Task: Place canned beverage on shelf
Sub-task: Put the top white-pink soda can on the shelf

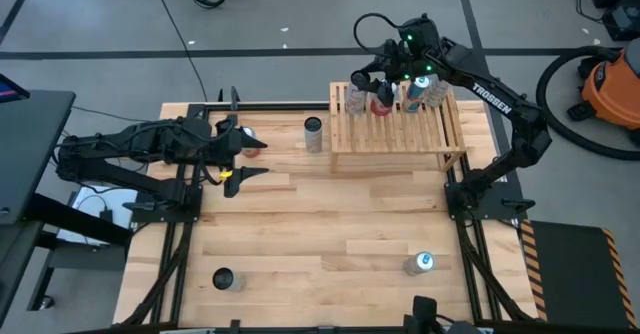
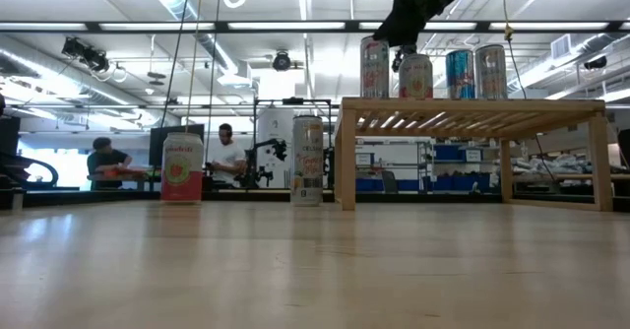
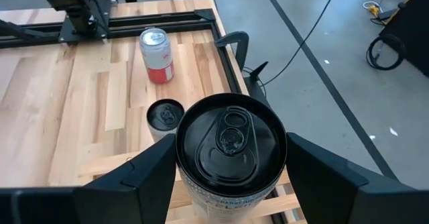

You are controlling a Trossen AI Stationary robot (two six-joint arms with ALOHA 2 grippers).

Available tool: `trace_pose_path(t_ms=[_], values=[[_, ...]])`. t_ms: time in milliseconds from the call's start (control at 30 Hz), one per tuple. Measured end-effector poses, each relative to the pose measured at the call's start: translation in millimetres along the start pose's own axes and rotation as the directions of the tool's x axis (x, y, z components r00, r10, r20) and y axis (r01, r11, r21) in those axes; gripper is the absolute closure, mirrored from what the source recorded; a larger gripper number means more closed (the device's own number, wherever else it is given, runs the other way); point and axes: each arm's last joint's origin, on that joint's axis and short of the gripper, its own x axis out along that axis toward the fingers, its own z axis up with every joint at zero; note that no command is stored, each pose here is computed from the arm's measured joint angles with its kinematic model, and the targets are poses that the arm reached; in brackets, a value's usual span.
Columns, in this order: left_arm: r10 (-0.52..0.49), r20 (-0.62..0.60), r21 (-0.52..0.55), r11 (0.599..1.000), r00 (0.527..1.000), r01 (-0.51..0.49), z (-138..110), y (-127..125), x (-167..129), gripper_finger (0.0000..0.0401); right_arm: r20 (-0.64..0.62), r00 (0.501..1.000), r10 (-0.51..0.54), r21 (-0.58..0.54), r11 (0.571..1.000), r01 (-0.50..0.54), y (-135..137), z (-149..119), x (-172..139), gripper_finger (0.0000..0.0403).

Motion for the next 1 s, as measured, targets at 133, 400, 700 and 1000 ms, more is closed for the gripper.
trace_pose_path(t_ms=[133,400,700,1000], values=[[0.000,0.000,0.000,1.000,1.000,0.000,0.0,0.0,0.0,0.0115,0.001,1.000,0.006,0.000,1.000,-0.006,0.3,0.0,0.0,0.0136],[0.000,0.000,0.000,1.000,1.000,0.000,0.0,0.0,0.0,0.0115,0.004,1.000,0.016,-0.023,1.000,-0.016,0.6,0.0,0.2,0.0131],[0.000,0.000,-0.002,1.000,1.000,0.000,0.0,0.0,0.0,0.0115,0.004,1.000,0.014,-0.023,1.000,-0.014,0.6,0.0,0.2,0.0130],[0.000,0.000,-0.002,1.000,1.000,0.000,0.0,0.0,0.0,0.0115,0.004,1.000,0.012,-0.027,1.000,-0.012,0.6,0.1,0.3,0.0130]])
